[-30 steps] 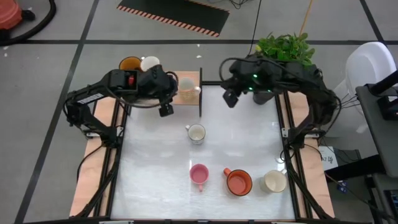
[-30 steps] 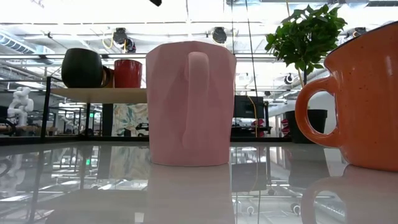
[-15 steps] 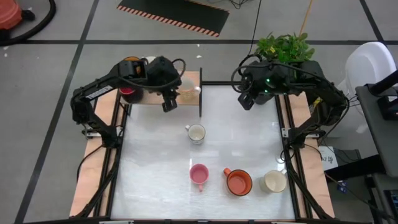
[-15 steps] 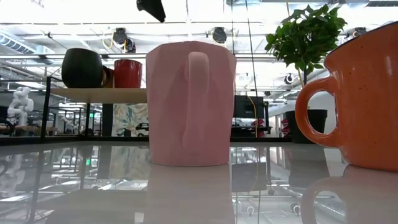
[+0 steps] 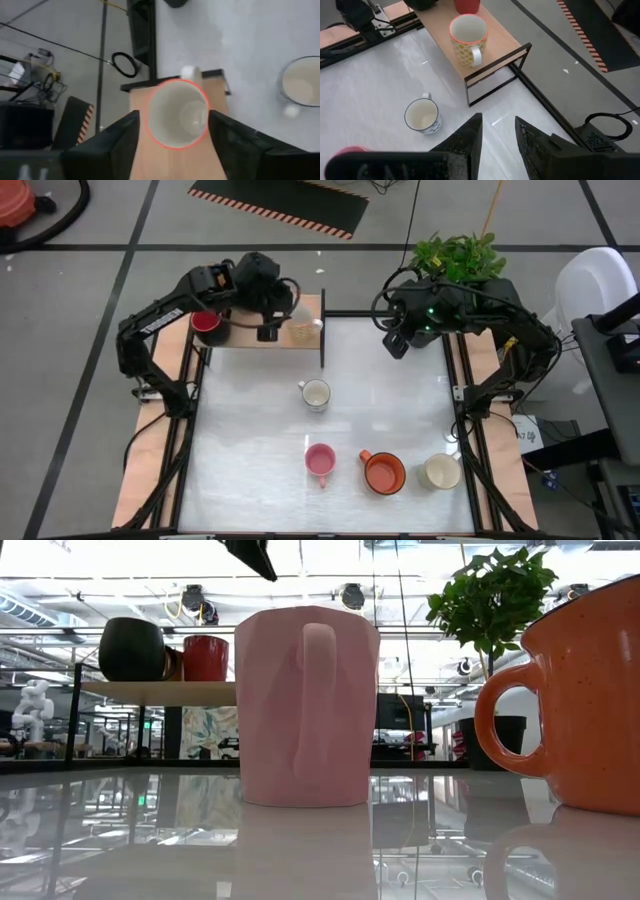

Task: Place coffee mugs
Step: Put the yellow patterned mug on the shelf

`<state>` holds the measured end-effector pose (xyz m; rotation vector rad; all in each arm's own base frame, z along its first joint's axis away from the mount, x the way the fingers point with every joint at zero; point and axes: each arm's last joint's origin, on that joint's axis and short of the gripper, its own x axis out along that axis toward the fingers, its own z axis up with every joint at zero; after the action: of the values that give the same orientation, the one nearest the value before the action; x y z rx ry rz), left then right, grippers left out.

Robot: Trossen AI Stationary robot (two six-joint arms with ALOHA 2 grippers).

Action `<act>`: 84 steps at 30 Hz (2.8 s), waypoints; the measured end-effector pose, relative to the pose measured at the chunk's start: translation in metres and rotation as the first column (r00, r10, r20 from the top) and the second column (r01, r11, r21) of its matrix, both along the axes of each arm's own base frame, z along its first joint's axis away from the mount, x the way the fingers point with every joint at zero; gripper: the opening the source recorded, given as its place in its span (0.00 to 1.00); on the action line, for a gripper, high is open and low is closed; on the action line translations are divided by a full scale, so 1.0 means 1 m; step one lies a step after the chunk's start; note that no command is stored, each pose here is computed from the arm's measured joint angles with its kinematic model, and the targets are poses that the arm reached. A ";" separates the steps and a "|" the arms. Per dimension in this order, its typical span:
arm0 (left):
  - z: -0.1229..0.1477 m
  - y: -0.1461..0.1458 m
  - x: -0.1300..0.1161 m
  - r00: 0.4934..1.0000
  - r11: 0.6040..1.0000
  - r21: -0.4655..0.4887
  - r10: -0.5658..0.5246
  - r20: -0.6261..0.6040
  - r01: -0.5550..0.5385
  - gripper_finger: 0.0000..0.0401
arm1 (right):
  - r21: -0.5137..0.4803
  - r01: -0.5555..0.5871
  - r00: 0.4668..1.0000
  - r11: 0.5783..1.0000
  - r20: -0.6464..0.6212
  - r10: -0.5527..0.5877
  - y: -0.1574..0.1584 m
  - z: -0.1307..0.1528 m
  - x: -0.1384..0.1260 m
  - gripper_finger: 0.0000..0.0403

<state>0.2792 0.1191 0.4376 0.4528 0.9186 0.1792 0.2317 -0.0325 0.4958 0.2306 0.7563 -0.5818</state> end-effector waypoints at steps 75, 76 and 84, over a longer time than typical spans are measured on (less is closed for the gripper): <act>-0.072 0.091 0.010 0.789 0.763 -0.205 0.573 -0.222 -0.613 0.14 | 0.206 -0.042 0.886 0.978 0.460 -0.059 0.037 -0.063 -0.017 0.25; -0.072 0.092 0.011 0.790 0.764 -0.207 0.574 -0.215 -0.611 0.16 | 0.206 -0.042 0.886 0.978 0.459 -0.059 0.037 -0.063 -0.017 0.25; -0.071 0.093 0.011 0.789 0.765 -0.198 0.583 -0.195 -0.613 0.27 | 0.206 -0.041 0.886 0.978 0.460 -0.059 0.037 -0.063 -0.017 0.25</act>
<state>0.2907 0.2118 0.3670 -0.0894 1.1731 0.6218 0.2146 0.0048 0.4328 0.5502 0.3464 -0.4290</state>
